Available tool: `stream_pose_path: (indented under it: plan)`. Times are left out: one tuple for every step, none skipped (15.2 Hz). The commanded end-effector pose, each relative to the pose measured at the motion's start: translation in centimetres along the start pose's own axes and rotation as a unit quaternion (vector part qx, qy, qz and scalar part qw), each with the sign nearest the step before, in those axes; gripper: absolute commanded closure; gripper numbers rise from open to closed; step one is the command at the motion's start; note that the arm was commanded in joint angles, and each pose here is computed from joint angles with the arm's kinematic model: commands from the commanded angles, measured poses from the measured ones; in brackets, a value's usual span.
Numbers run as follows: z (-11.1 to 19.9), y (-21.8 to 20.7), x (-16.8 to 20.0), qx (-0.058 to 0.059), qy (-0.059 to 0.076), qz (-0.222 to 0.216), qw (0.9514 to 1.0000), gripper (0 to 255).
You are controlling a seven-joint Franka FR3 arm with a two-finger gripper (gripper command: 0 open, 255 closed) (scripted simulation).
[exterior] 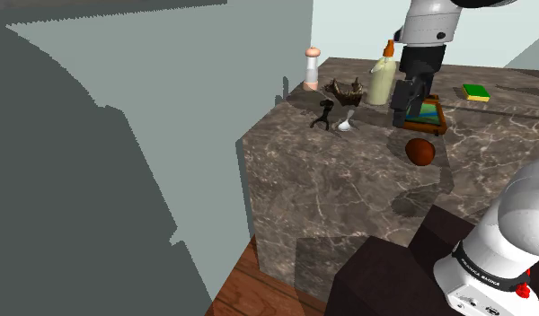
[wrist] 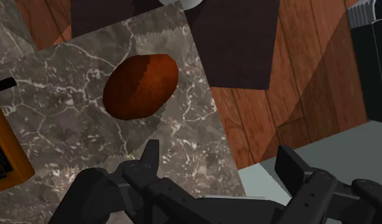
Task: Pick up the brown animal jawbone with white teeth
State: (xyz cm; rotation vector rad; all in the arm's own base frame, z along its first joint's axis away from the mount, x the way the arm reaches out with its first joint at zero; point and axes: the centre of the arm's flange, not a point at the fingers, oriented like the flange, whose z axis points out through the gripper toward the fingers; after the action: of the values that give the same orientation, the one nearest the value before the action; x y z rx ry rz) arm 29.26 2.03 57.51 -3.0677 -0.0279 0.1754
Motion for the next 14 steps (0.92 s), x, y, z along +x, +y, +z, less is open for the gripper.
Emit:
stream_pose_path:
  plan:
    - [0.0,0.0,0.0,0.000,0.000,0.000,1.0000,0]
    - [0.0,0.6,1.2,0.000,0.000,0.005,1.0000,0]
    - [0.0,1.2,2.3,-0.001,-0.001,0.010,0.9999,0]
    - [0.1,1.9,3.5,-0.001,-0.001,0.015,0.9999,0]
    - [0.1,2.5,4.7,-0.001,-0.002,0.021,0.9998,0]
    - [0.1,3.2,5.8,-0.002,-0.002,0.026,0.9997,0]
    - [0.1,3.9,6.9,-0.002,-0.002,0.031,0.9995,0]
    - [0.1,4.6,8.1,-0.002,-0.003,0.036,0.9993,0]
    - [0.1,5.3,9.2,-0.003,-0.003,0.041,0.9991,0]
    - [0.2,6.0,10.3,-0.003,-0.003,0.046,0.9989,0]
    - [0.2,6.7,11.4,-0.003,-0.004,0.051,0.9987,0]
    - [0.2,7.4,12.5,-0.004,-0.004,0.057,0.9984,0]
    - [0.2,8.2,13.6,-0.004,-0.004,0.062,0.9981,0]
    - [0.2,8.9,14.7,-0.004,-0.005,0.067,0.9977,0]
